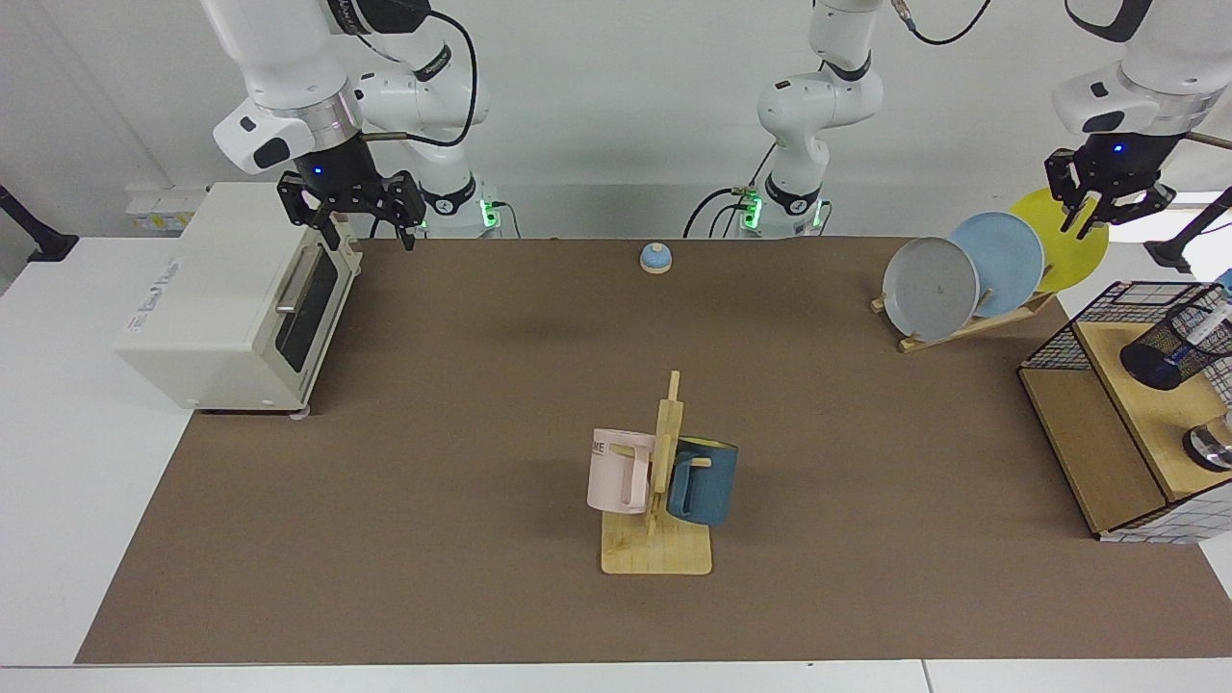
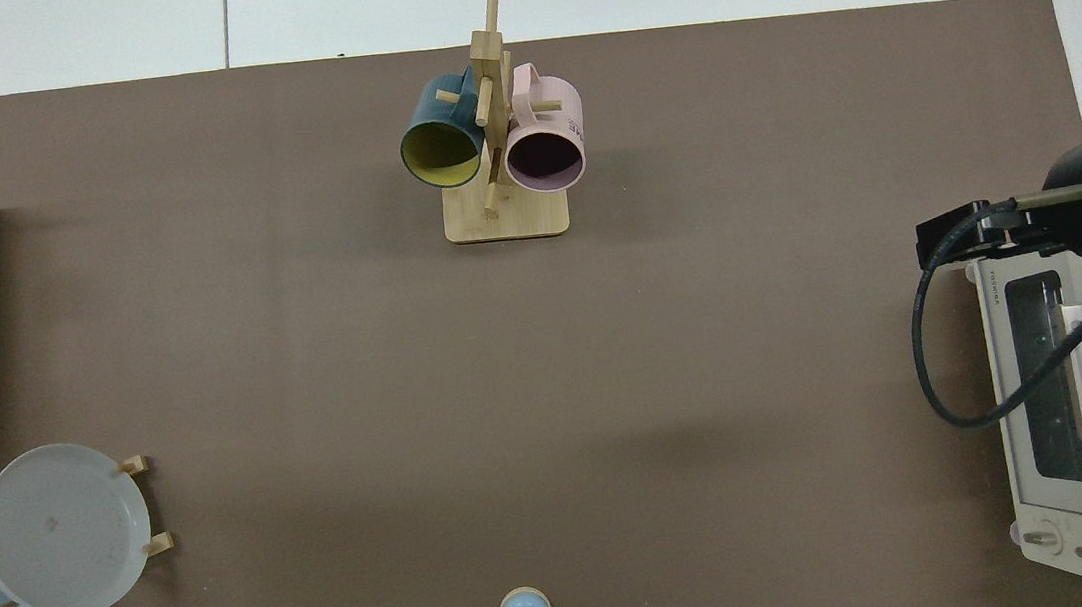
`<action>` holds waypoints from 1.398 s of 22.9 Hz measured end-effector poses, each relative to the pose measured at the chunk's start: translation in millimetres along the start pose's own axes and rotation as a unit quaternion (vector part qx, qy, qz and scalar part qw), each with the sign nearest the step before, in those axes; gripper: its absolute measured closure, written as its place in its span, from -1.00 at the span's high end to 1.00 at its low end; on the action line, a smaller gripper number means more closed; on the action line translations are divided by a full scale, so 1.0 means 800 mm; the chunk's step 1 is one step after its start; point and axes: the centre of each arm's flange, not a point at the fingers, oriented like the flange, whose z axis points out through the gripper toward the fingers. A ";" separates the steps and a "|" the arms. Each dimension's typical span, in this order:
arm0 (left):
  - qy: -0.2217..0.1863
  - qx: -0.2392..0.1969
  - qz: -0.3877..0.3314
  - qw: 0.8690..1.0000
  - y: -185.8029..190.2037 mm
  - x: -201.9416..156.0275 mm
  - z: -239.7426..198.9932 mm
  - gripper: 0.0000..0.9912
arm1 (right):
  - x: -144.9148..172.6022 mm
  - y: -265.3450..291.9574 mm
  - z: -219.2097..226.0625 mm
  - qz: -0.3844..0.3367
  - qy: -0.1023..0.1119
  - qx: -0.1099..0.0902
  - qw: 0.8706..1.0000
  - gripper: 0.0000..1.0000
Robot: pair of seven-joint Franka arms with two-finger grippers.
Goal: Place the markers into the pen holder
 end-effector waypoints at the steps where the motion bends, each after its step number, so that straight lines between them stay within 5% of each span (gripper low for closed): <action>1: 0.005 -0.007 -0.020 1.000 0.003 0.002 0.000 -0.54 | 0.000 0.000 0.000 0.000 0.000 0.000 1.000 1.00; 3: 0.014 -0.021 -0.056 0.998 0.008 0.006 -0.001 -0.31 | 0.000 0.000 0.000 0.000 0.000 0.000 1.000 1.00; 6: 0.030 -0.039 -0.097 0.994 0.018 0.015 -0.005 -0.22 | 0.000 0.000 0.000 0.000 0.000 0.000 1.000 1.00; 15: 0.059 -0.066 -0.173 0.981 0.047 0.045 -0.023 0.97 | 0.000 0.000 0.000 0.000 0.000 0.000 1.000 1.00; 32: 0.037 -0.085 -0.256 0.962 0.091 0.088 -0.036 0.99 | 0.000 0.000 0.000 0.000 0.000 0.000 1.000 1.00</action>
